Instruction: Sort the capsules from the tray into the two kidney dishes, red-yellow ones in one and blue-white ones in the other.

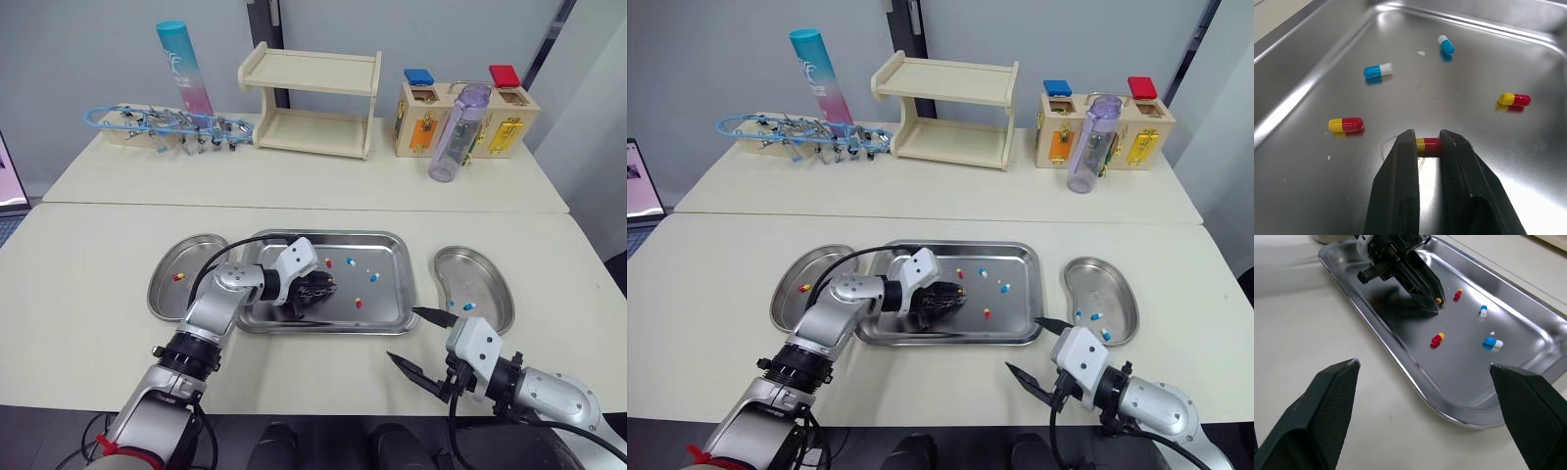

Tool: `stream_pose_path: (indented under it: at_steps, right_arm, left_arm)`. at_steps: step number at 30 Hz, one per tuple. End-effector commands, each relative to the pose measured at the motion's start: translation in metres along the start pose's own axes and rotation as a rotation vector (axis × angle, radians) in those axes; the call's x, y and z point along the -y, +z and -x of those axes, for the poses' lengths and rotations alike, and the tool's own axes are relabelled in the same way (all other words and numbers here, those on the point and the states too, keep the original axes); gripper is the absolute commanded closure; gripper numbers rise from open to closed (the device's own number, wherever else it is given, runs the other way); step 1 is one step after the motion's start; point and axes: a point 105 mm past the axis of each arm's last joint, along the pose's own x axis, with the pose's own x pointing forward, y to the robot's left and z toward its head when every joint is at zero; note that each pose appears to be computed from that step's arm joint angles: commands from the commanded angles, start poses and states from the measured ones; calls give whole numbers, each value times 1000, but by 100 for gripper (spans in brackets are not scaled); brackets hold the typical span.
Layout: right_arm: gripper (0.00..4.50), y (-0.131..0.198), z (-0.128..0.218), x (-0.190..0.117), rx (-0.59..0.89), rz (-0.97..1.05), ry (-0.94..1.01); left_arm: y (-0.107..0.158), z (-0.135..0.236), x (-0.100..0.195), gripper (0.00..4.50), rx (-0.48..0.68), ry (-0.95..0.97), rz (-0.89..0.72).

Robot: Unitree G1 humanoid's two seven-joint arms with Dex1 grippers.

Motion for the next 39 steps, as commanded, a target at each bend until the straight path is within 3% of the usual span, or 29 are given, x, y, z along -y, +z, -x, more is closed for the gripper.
stream_pose_path:
  at_steps: [1,6,13,18,24,35,39]
  right_arm:
    - [0,17,-5,-2,59,30,47]
    - [0,29,-28,-2,126,34,128]
    - [0,46,-58,-2,214,64,238]
    - [0,52,-67,-2,242,78,289]
    - [0,54,-68,-3,248,82,306]
    - [0,51,-62,-5,234,75,301]
    - [0,50,-57,1,226,84,273]
  left_arm:
    - [34,29,-10,416,126,68,-47]
    - [40,81,-19,416,204,297,30]
    - [5,174,-44,416,161,755,148]
    - [-25,204,-51,416,121,964,238]
    - [-38,213,-51,416,144,1045,268]
    - [-38,215,-52,51,212,1089,303]
    - [-29,228,-50,51,230,1054,283]
